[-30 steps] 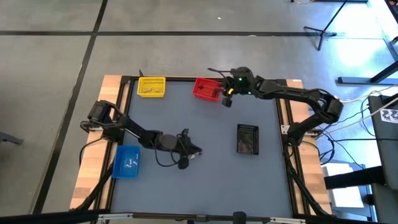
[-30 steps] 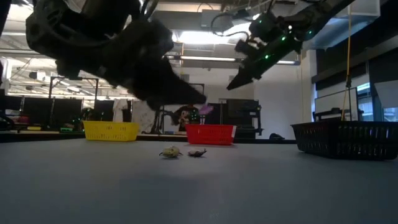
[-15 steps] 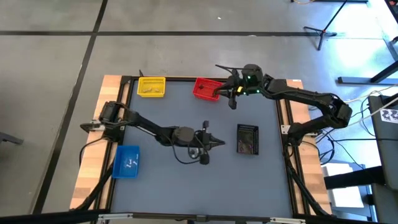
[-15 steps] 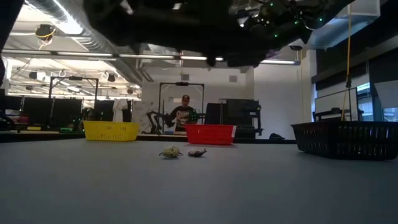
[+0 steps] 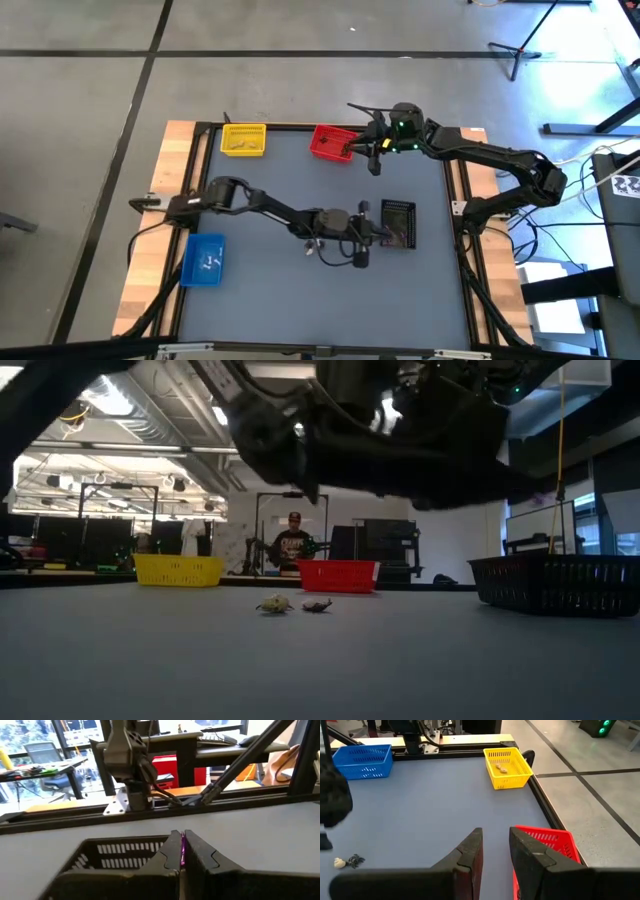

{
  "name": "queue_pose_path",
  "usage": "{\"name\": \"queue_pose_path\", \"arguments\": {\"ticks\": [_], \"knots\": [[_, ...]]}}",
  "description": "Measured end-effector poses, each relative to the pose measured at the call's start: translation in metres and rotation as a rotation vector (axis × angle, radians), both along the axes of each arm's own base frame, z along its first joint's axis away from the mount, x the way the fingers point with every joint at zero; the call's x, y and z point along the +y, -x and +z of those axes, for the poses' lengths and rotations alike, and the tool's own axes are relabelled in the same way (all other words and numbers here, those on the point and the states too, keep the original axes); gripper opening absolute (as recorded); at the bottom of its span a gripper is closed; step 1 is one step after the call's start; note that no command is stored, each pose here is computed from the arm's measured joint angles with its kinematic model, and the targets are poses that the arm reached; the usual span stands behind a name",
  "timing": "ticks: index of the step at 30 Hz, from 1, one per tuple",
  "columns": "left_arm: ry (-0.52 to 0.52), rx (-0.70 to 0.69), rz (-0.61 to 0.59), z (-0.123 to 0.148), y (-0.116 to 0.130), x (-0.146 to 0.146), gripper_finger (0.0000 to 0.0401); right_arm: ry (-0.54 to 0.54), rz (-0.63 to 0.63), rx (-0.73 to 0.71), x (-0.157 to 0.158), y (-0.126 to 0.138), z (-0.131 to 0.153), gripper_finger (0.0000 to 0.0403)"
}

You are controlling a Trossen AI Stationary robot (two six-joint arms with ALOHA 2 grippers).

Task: Sort Halloween decoration
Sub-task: Put the purple hat toy into the black bin, then put the yellow skull toy into the yellow bin

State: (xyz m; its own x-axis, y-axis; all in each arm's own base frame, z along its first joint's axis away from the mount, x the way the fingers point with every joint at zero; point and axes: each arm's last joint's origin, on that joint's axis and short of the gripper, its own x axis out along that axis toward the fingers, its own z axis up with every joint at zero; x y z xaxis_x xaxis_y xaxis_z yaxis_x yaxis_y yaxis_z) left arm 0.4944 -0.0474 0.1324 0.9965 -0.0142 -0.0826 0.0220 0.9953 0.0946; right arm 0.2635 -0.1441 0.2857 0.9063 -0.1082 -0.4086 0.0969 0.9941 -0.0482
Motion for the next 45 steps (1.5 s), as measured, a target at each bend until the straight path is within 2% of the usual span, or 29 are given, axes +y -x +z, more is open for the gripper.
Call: {"name": "queue_pose_path", "arguments": {"ticks": [9,13,22,26,34,39,45], "knots": [[-0.008,0.036,0.034,-0.032,-0.017,0.002,0.0,0.0,0.0,0.0,0.0,0.0,0.0,0.0095],[-0.003,0.03,0.072,-0.032,-0.017,0.003,0.0,0.0,0.0,0.0,0.0,0.0,0.0,0.0095],[0.006,0.023,0.075,-0.032,-0.017,0.003,0.0002,-0.001,0.0,0.002,0.0,0.0,0.0,0.0095],[0.049,0.022,0.079,-0.032,-0.017,0.003,0.0031,-0.002,0.0,0.002,0.0,0.0,0.0,0.0095],[0.051,0.023,0.079,-0.032,-0.017,0.003,0.01,-0.002,0.0,0.003,0.0,0.0,0.0,0.0095],[0.049,0.034,0.08,-0.029,-0.017,0.003,0.011,-0.002,0.0,0.003,0.0,0.0,0.0,0.0095],[0.049,0.037,0.076,-0.013,-0.016,0.002,0.0108,-0.006,0.001,0.01,0.0,0.0,-0.001,0.0095]]}}
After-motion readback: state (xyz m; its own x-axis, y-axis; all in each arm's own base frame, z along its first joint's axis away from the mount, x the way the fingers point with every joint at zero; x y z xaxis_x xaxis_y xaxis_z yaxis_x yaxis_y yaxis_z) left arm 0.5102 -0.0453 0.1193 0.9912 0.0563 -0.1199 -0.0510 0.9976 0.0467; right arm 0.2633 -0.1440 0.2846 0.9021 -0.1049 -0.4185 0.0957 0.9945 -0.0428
